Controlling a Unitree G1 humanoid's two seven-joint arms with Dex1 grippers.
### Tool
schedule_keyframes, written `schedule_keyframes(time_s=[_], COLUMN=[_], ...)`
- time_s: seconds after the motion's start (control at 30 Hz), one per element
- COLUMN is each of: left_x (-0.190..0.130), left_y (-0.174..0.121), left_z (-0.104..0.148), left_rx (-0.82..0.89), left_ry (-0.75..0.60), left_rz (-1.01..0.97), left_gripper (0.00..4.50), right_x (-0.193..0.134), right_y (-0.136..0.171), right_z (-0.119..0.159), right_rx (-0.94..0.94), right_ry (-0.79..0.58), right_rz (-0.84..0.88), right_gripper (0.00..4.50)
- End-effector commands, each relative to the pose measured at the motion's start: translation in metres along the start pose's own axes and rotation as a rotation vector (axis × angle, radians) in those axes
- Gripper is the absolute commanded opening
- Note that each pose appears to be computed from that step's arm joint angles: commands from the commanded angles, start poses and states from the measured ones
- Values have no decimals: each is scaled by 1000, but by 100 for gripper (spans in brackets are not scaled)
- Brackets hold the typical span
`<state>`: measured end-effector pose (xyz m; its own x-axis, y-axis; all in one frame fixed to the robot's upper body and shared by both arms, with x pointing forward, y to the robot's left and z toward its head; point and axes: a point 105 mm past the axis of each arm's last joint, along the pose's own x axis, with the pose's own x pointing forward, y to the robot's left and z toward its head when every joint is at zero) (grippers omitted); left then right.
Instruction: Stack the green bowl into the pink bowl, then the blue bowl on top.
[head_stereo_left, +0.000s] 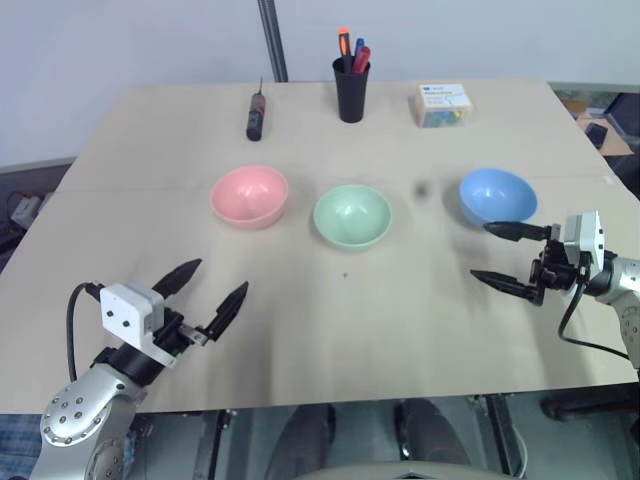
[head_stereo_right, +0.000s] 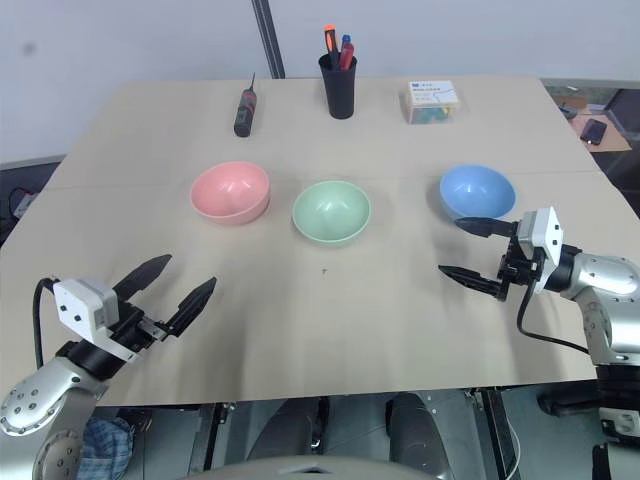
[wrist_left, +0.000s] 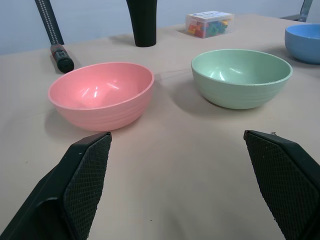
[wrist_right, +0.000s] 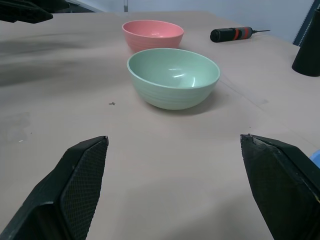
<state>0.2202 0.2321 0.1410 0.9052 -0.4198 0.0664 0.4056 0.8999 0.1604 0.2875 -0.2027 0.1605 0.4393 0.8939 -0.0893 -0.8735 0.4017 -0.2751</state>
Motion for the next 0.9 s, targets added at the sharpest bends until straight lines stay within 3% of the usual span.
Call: schedule_keyframes(time_s=[0.03,0.9], left_x=[0,14], left_y=[1,-4], left_z=[7,12], left_rx=[28,29], left_ry=[-23,-44], left_rz=[-5,-39], left_gripper=[450,450], right_x=[-4,-9], right_y=[1,8], right_z=[12,4], right_rx=[-46,-41], right_ry=[-41,-34], right_rz=[-12,-16], right_gripper=[443,443])
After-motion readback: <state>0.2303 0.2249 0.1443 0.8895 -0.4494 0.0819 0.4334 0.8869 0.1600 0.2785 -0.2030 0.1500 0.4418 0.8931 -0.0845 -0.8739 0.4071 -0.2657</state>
